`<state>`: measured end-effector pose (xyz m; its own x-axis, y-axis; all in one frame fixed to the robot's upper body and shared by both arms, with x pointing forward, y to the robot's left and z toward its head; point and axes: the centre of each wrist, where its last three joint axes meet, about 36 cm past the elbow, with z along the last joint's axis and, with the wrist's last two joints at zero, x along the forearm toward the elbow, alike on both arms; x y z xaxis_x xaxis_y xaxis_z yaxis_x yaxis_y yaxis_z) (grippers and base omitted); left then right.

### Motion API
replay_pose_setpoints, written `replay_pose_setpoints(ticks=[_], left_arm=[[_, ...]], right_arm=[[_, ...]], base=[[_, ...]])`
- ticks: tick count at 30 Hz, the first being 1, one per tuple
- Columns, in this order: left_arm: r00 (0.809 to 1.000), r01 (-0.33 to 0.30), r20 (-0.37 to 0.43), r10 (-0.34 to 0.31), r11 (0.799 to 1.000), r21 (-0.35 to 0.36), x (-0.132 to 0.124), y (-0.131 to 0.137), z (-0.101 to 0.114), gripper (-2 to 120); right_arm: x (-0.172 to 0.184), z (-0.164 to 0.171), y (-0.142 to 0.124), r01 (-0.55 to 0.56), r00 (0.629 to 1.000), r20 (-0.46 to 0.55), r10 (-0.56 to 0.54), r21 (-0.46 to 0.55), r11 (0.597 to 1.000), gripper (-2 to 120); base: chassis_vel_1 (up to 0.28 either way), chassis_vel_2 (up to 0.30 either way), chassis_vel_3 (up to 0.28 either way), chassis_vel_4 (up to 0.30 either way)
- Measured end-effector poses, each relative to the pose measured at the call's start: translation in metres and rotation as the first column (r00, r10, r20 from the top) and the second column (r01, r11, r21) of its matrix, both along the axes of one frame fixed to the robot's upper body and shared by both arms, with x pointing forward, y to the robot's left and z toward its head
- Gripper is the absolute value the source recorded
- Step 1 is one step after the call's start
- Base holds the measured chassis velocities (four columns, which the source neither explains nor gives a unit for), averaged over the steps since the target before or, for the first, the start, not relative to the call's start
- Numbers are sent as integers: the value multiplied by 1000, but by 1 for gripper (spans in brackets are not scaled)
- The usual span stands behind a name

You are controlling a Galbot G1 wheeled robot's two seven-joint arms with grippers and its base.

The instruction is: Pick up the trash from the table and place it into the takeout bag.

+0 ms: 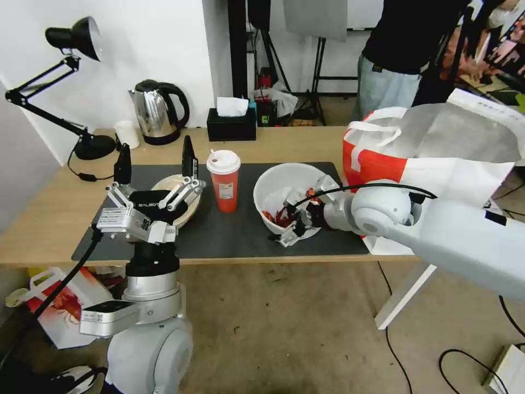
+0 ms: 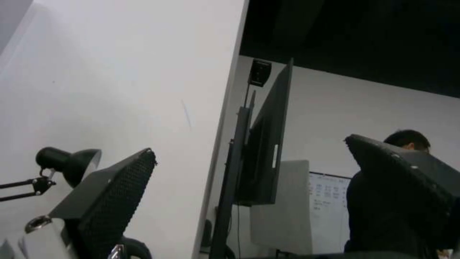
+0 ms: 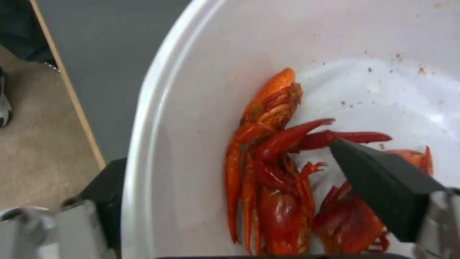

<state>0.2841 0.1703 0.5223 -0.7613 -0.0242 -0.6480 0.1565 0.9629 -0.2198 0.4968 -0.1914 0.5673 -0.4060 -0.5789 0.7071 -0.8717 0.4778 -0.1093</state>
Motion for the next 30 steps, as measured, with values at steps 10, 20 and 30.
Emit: replay_pose_setpoints(ticks=[10, 20, 30], left_arm=[[1000, 0, -4, 0, 1000, -5, 1, -1, -1, 100], [1000, 1, -8, -1, 1000, -4, 2, -2, -3, 100], [1000, 1, -12, -1, 1000, -5, 3, -4, -4, 100]], right_arm=[[3, 0, 4, 4, 1000, 5, -4, 2, 1000, 59], [5, 1, 11, 12, 1000, 13, -12, 10, 1000, 28], [10, 5, 15, 12, 1000, 23, -13, 10, 1000, 0]], base=[[0, 0, 0, 0], [0, 0, 0, 0], [0, 0, 0, 0]])
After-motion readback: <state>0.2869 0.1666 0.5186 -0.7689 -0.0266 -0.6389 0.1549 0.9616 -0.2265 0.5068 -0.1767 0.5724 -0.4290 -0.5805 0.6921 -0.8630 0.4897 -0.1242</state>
